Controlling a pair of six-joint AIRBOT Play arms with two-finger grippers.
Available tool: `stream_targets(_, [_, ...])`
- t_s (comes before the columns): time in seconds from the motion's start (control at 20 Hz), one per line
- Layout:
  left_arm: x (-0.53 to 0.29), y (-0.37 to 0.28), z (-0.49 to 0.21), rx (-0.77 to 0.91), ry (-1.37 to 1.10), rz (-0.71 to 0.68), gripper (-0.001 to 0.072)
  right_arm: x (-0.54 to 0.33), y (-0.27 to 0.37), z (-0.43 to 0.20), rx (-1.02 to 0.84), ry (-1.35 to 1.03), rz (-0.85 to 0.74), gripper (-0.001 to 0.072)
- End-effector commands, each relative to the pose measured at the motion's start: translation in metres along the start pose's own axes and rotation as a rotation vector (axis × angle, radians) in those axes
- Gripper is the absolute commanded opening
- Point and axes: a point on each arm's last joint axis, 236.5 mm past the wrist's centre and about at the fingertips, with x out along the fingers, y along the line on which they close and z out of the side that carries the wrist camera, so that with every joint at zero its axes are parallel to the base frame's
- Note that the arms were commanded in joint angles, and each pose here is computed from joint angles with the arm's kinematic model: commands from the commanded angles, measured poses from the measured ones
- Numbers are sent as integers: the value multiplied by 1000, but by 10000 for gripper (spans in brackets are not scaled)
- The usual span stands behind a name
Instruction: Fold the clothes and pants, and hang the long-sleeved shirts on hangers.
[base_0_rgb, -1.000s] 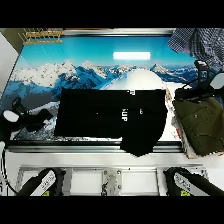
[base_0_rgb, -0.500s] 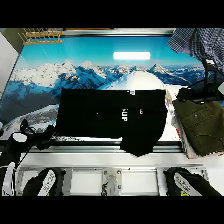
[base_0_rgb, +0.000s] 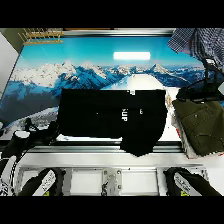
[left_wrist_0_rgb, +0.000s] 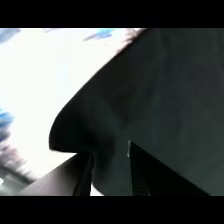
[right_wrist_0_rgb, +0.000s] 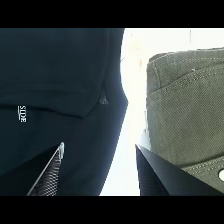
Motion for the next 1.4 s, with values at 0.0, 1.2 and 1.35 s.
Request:
stream_targets(0.0, [-1,-31,3,92,-15,-45,14,8,-6,-15,19,47,-5,489])
stream_targets(1.2, [-26,-18,-11,323,46,72,9,78,74,-262,67,602,364,14])
stream_targets(1.35, [-66,-5,-23,453,63,166,9,50,48,-262,-41,641,259,14])
